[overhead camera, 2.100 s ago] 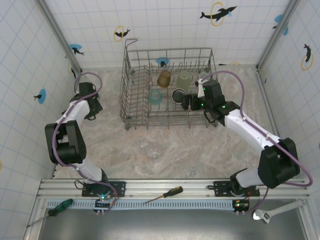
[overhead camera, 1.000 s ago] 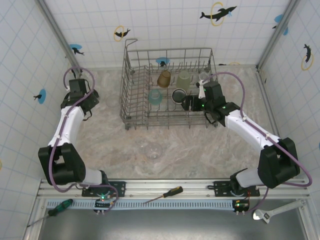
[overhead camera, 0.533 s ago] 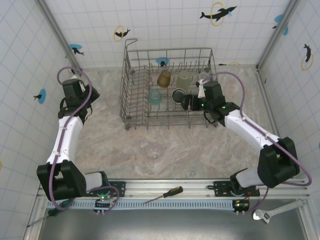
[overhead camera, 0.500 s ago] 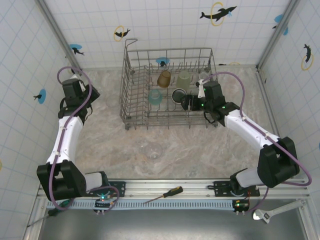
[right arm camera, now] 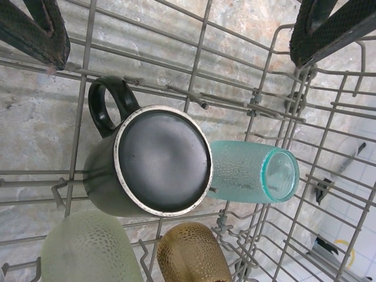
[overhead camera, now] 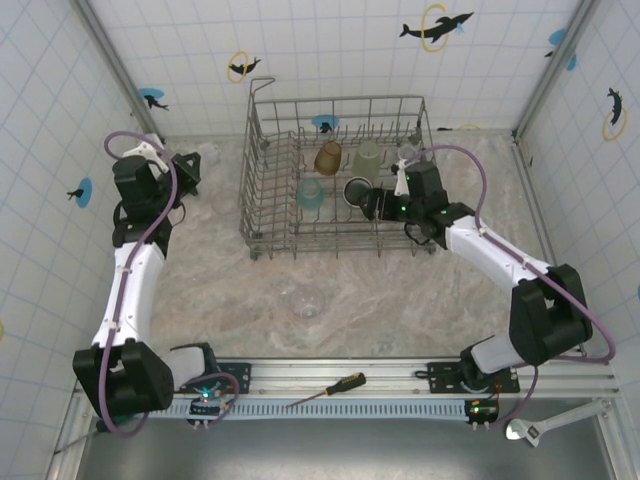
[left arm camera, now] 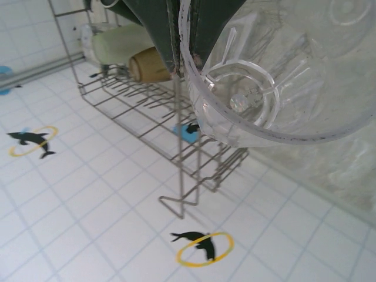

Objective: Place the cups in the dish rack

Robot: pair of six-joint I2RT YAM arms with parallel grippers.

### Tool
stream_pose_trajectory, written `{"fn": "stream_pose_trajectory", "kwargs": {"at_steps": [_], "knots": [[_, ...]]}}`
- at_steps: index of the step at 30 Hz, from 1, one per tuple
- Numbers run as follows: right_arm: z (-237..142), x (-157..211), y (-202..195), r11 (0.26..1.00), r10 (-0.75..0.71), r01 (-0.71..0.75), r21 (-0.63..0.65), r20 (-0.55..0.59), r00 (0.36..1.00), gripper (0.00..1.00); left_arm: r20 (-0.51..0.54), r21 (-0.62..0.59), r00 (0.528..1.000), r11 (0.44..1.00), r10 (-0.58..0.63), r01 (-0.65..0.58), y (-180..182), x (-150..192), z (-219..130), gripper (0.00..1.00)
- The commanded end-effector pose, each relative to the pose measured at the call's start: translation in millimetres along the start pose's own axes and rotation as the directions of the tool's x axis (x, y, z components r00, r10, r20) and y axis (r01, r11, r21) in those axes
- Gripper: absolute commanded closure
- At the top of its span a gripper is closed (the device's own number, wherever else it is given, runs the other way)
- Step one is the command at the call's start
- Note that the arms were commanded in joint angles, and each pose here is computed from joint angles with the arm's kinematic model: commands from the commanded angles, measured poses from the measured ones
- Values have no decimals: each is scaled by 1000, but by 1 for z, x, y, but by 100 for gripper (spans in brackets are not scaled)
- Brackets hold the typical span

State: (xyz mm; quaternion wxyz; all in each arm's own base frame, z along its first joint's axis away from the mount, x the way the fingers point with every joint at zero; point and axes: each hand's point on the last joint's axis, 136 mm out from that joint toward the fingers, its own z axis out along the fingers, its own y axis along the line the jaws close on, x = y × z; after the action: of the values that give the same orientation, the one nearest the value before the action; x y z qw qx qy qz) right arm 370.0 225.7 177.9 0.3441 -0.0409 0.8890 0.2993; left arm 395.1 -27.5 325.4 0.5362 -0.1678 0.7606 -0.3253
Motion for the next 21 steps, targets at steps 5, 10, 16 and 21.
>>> {"fn": "stream_pose_trajectory", "kwargs": {"at_steps": [5,10,16,21], "knots": [[6,-24,20,987,98,-91,-129,50,994,0,1,259,998,964,67,-65,-53,-1,-4,100],[13,-28,22,981,134,-127,-148,40,990,0,8,358,994,927,112,-107,-82,7,-5,100],[20,-27,22,978,158,-154,-142,18,987,0,-9,424,989,896,150,-132,-98,15,2,100],[20,-38,33,969,176,-167,-184,30,984,0,-31,486,990,867,141,-108,-117,26,11,100]]}}
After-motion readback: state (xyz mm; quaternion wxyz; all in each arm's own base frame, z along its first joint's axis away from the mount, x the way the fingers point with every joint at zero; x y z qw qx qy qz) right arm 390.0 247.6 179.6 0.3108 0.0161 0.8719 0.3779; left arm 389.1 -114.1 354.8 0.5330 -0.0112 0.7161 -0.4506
